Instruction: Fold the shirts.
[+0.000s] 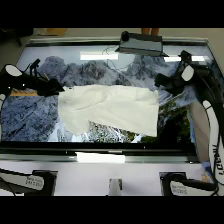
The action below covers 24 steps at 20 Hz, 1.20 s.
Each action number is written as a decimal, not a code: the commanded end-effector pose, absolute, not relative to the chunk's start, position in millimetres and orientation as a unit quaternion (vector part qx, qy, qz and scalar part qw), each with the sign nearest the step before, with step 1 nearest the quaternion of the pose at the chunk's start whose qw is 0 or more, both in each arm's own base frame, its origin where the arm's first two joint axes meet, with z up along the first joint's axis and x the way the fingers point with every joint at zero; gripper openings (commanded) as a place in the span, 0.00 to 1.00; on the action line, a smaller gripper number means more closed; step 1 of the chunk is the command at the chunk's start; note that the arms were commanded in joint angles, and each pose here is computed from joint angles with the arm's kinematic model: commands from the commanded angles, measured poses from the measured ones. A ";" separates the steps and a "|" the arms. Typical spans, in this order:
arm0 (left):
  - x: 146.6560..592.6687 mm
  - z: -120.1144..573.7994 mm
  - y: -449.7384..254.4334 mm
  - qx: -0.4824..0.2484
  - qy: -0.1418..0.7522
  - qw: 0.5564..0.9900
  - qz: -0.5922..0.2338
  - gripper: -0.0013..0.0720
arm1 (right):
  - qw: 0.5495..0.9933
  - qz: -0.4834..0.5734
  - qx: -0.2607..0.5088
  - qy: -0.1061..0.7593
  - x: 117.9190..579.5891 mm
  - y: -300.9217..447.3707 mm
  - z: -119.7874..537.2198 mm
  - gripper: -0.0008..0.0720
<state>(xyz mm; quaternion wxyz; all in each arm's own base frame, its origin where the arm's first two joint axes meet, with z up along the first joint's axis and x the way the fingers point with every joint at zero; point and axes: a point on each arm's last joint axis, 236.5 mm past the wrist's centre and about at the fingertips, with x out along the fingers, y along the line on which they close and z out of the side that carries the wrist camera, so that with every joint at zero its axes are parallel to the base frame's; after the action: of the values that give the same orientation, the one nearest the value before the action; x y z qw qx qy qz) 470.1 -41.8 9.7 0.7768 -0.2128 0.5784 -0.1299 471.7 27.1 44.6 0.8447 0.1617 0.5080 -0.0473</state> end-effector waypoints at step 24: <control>412.6 -87.3 -23.6 -0.243 0.652 0.712 -0.096 0.06 | 0.605 -0.015 0.321 0.729 285.6 13.2 -94.2 0.79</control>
<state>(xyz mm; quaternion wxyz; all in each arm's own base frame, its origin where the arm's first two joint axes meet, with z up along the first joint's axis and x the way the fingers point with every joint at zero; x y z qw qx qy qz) 417.1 -20.5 -90.0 0.7132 -0.2555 0.6480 -0.0792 290.2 -6.1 -75.8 0.6093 0.2988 0.7342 -0.0209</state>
